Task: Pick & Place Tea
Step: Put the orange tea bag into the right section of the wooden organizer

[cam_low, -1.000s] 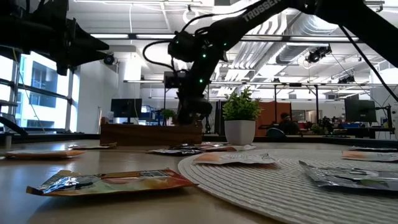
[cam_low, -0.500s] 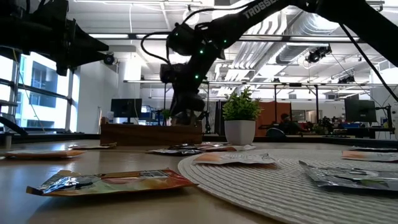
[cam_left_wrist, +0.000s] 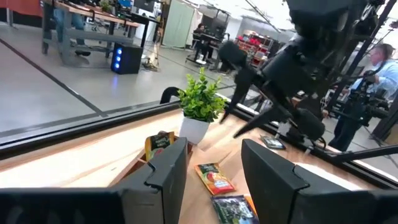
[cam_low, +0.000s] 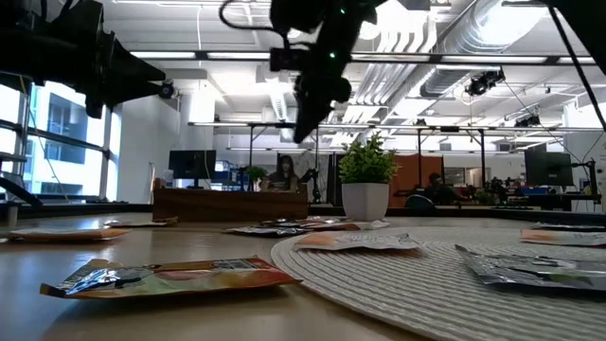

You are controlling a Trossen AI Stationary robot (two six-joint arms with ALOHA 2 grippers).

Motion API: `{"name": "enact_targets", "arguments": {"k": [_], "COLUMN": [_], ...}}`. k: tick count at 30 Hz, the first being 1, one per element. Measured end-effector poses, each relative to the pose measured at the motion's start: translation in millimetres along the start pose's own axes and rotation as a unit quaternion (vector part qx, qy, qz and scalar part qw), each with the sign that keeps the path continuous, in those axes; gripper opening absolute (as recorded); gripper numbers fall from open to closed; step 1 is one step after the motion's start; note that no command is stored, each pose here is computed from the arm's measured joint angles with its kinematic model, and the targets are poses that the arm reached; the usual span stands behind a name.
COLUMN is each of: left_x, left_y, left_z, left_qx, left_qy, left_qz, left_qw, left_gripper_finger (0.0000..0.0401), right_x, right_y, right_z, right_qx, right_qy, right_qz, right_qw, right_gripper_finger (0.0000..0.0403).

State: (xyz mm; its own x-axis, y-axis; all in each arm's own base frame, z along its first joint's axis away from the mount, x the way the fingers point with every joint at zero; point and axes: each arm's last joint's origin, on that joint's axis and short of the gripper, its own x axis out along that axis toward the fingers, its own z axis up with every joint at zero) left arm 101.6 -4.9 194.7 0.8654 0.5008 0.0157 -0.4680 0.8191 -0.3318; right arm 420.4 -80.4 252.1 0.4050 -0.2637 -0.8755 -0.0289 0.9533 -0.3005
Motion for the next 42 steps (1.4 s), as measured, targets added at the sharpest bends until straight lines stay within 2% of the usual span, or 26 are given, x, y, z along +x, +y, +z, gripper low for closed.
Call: {"name": "enact_targets", "arguments": {"k": [4,10,14,20,24,30,34,42], "left_x": [0.0,0.0,0.0,0.0,0.0,0.0,0.0,0.0], "left_y": [0.0,0.0,-0.1,-0.1,-0.1,-0.1,-0.1,-0.2], "left_z": [-0.1,0.1,0.7,1.1,1.1,1.1,1.0,0.7], "left_qx": [0.000,-0.001,-0.003,-0.007,-0.017,-0.017,-0.016,-0.015], "left_qy": [0.000,-0.001,-0.003,-0.006,-0.005,-0.005,-0.005,-0.004], "left_qz": [0.000,0.000,0.001,0.002,0.002,0.002,0.002,0.001], "left_qw": [1.000,1.000,1.000,1.000,1.000,1.000,1.000,1.000], "left_gripper_finger": [0.0152,0.0152,0.0152,0.0152,0.0152,0.0152,0.0152,0.0152], "right_x": [18.1,54.3,64.5,72.9,76.4,75.3,79.3,94.3], "right_y": [-0.5,5.5,5.7,2.7,2.2,7.0,6.2,-2.0], "right_z": [-27.6,-60.7,-71.3,-80.5,-84.8,-84.2,-86.4,-92.9], "right_qx": [0.069,0.099,0.116,0.140,0.188,0.189,0.219,0.242], "right_qy": [0.012,0.017,0.014,0.028,0.028,0.041,0.047,0.054], "right_qz": [0.059,0.062,0.064,0.014,0.030,-0.001,0.006,0.008], "right_qw": [0.996,0.993,0.991,0.990,0.981,0.981,0.975,0.969], "right_gripper_finger": [0.0113,0.0104,0.0119,0.0164,0.0183,0.0180,0.0177,0.0176]}}
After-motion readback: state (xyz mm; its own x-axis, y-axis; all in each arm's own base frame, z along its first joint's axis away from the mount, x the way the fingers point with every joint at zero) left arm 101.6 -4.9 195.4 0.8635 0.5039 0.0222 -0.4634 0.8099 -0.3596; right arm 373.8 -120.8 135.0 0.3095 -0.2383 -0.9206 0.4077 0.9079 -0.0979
